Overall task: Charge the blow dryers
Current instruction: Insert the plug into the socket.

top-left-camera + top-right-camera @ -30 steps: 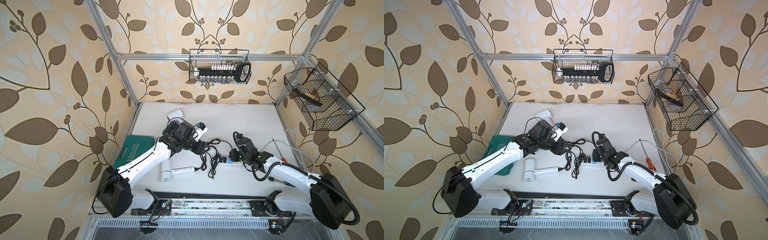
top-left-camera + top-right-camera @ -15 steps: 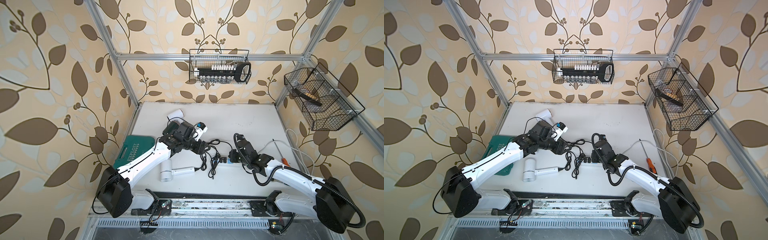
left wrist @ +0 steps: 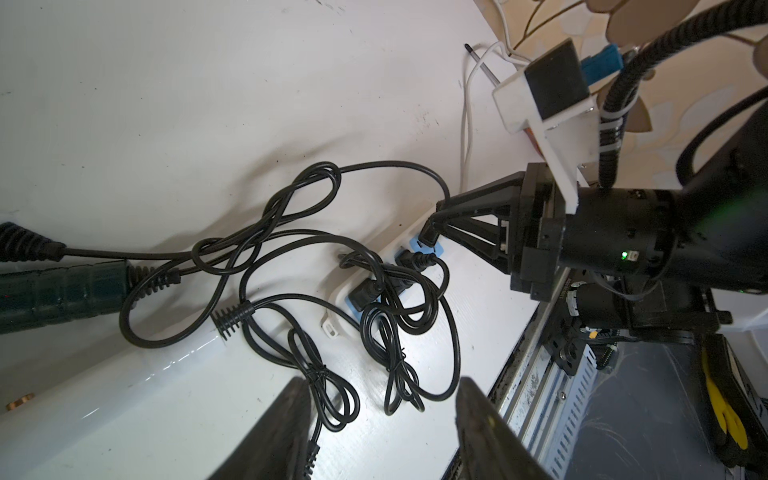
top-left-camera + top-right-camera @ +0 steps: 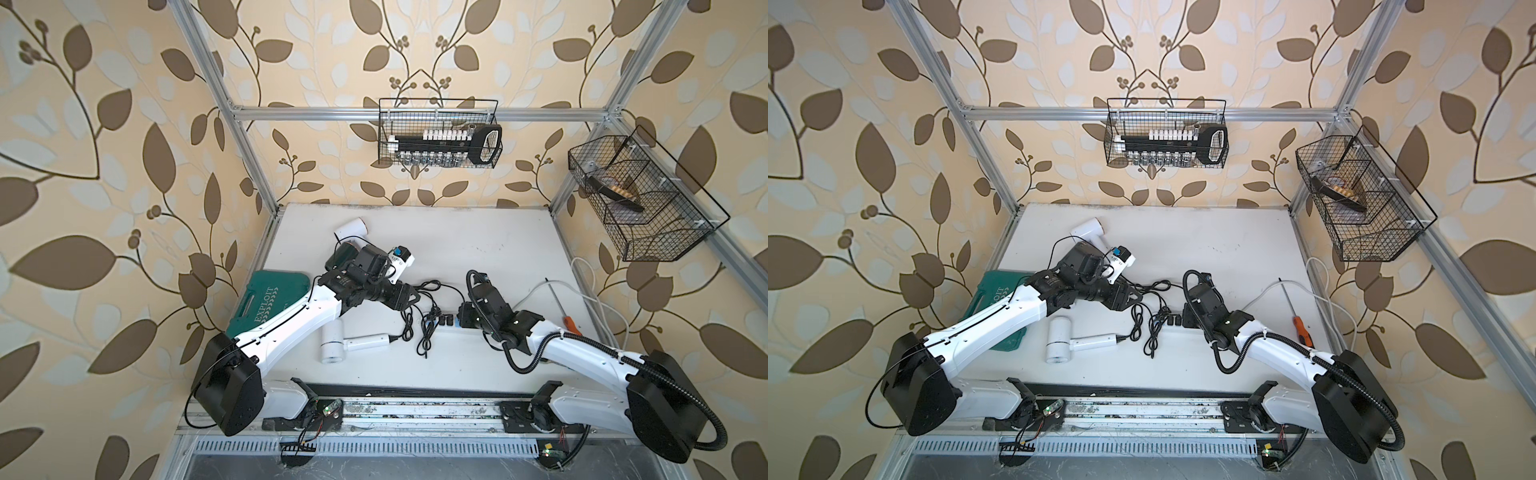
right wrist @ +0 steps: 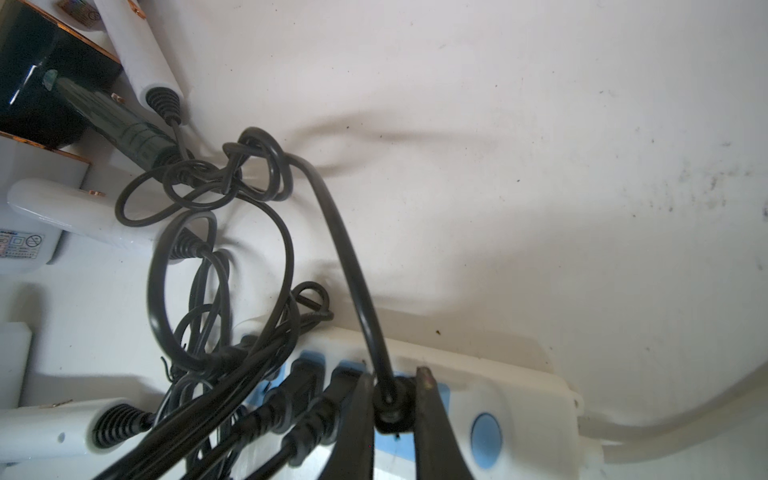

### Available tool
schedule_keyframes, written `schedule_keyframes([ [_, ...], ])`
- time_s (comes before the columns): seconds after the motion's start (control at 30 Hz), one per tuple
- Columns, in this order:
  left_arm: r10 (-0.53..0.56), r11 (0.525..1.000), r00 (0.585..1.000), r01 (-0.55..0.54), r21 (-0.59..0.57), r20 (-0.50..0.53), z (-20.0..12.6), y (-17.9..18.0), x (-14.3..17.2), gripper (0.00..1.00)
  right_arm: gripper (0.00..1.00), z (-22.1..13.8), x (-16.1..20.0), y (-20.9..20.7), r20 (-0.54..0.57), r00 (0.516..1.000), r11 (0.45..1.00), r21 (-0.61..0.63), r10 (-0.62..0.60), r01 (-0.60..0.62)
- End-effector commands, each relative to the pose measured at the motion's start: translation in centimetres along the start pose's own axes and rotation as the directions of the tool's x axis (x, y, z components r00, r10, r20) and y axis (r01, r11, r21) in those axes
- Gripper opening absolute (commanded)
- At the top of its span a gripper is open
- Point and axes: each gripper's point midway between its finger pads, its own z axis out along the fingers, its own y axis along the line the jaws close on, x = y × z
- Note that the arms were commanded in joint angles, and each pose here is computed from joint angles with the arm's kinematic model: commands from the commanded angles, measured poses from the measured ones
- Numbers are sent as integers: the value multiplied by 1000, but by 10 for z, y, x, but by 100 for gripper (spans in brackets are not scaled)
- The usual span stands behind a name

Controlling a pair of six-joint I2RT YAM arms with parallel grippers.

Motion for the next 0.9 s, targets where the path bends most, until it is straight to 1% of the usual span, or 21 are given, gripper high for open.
schedule_keyframes([
  [0.0,30,999,999,-30,17,38,-8,-9,-6,57,0,6,12,-6,-28,1000,1000,22,4,-4],
  [0.27,35,999,999,-36,11,42,-10,-8,-7,58,0,4,16,-8,-19,1000,999,44,12,-11],
  [0.5,38,999,998,-38,11,41,-10,-8,-5,58,0,6,29,-15,-17,999,997,76,36,-35],
  [0.63,40,999,998,-40,11,42,-11,-9,-5,58,0,5,35,-13,-20,999,997,70,39,-38],
  [0.87,43,999,998,-44,10,43,-12,-9,-5,58,0,5,40,-18,-23,996,993,81,92,-90],
])
